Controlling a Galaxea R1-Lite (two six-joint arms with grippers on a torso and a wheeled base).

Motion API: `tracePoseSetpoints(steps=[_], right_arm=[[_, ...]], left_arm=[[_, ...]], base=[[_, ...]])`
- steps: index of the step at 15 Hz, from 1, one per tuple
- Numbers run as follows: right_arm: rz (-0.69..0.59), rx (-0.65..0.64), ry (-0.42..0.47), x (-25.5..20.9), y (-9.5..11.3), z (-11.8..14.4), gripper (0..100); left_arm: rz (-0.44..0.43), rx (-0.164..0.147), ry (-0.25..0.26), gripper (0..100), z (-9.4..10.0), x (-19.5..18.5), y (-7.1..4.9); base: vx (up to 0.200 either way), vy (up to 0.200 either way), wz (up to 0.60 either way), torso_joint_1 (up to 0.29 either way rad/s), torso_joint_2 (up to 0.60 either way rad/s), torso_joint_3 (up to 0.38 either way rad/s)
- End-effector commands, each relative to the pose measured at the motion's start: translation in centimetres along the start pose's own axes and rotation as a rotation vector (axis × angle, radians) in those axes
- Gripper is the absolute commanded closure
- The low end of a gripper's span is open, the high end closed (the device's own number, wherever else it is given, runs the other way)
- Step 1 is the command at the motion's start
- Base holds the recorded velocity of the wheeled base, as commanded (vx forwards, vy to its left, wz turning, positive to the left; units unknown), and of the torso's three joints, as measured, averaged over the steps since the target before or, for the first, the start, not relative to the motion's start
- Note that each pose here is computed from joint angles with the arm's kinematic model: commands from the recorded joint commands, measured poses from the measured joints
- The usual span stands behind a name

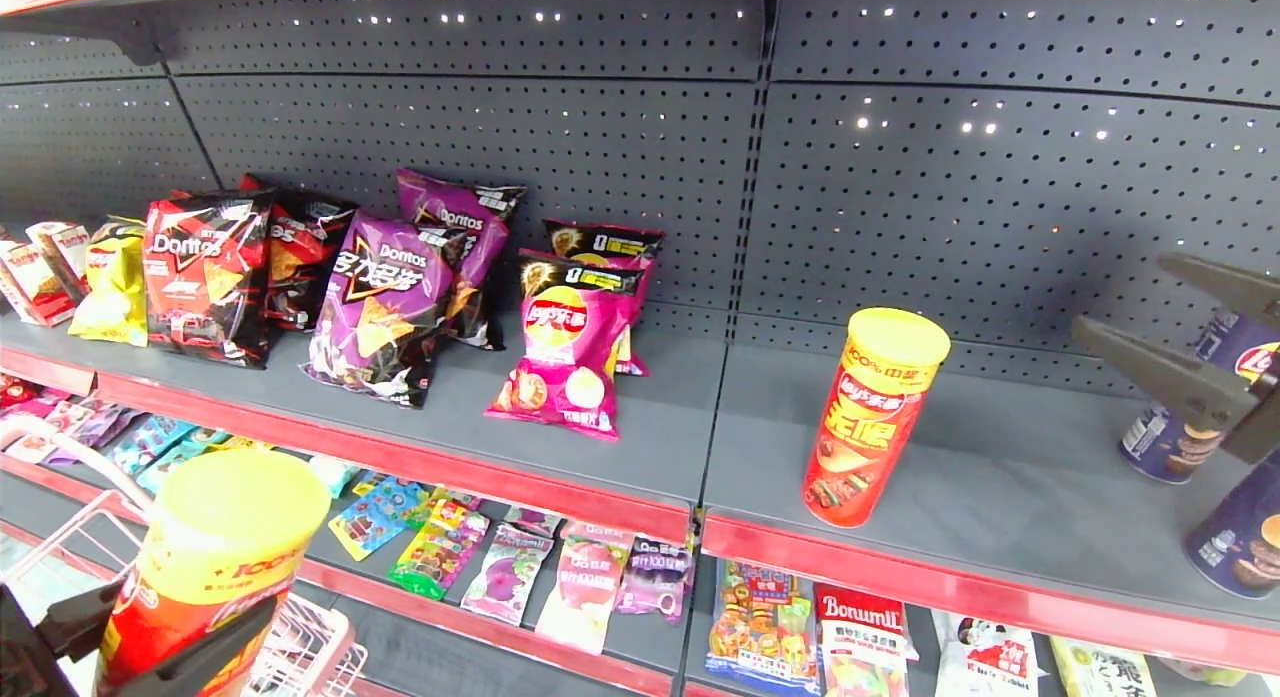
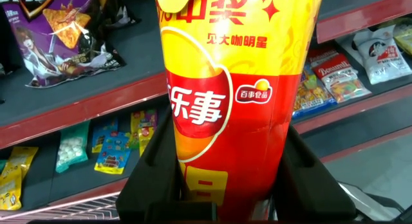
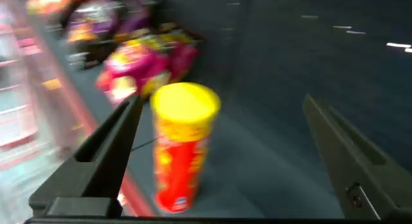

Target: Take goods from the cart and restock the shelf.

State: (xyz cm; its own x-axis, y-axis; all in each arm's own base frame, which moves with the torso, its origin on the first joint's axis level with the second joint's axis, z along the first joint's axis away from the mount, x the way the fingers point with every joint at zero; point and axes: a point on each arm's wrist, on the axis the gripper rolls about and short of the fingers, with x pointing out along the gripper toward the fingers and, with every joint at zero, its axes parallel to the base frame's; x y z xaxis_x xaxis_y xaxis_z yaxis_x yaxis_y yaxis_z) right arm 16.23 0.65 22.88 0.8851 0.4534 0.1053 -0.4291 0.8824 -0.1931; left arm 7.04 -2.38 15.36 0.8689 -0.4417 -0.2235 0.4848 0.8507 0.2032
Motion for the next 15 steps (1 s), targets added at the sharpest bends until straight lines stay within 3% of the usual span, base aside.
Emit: tracePoseSetpoints(steps=[1,3,5,9,13,15], right_arm=[[-0.168,-0.01,-0.016,-0.3,0.0,0.9,0],[-0.32,0.016,-0.025,-0.2,-0.4,1.5,0],[-0.677,0.013,0.015,-0.8,-0.9,1.6,0],[-0.626,0.044,0.007,-2.2,0.9,2.3,0],[-0.583,0.037,0.279,-8.8,3.5,2.3,0],[-0.599,0.032,0.328,-10.6,4.3,1.4,0]], left_arm=[[0.007,0.005,-0.025,100,1.1,0.2,0.3],[0.008,0.006,-0.035,100,1.9,0.6,0.6],[0.005,0.008,-0.05,100,2.8,0.9,0.9],[0.013,0.014,-0.105,100,5.0,1.2,1.5],[-0.044,0.017,-0.136,100,7.0,2.6,2.2],[-0.064,0.007,-0.149,100,8.1,3.4,2.5]], base=[[0.0,0.0,0.0,0.0,0.0,0.0],[0.0,0.0,0.0,0.0,0.0,0.0],[0.0,0.0,0.0,0.0,0.0,0.0],[0.0,0.0,0.0,0.0,0.0,0.0],[0.0,0.0,0.0,0.0,0.0,0.0],[0.0,0.0,0.0,0.0,0.0,0.0]])
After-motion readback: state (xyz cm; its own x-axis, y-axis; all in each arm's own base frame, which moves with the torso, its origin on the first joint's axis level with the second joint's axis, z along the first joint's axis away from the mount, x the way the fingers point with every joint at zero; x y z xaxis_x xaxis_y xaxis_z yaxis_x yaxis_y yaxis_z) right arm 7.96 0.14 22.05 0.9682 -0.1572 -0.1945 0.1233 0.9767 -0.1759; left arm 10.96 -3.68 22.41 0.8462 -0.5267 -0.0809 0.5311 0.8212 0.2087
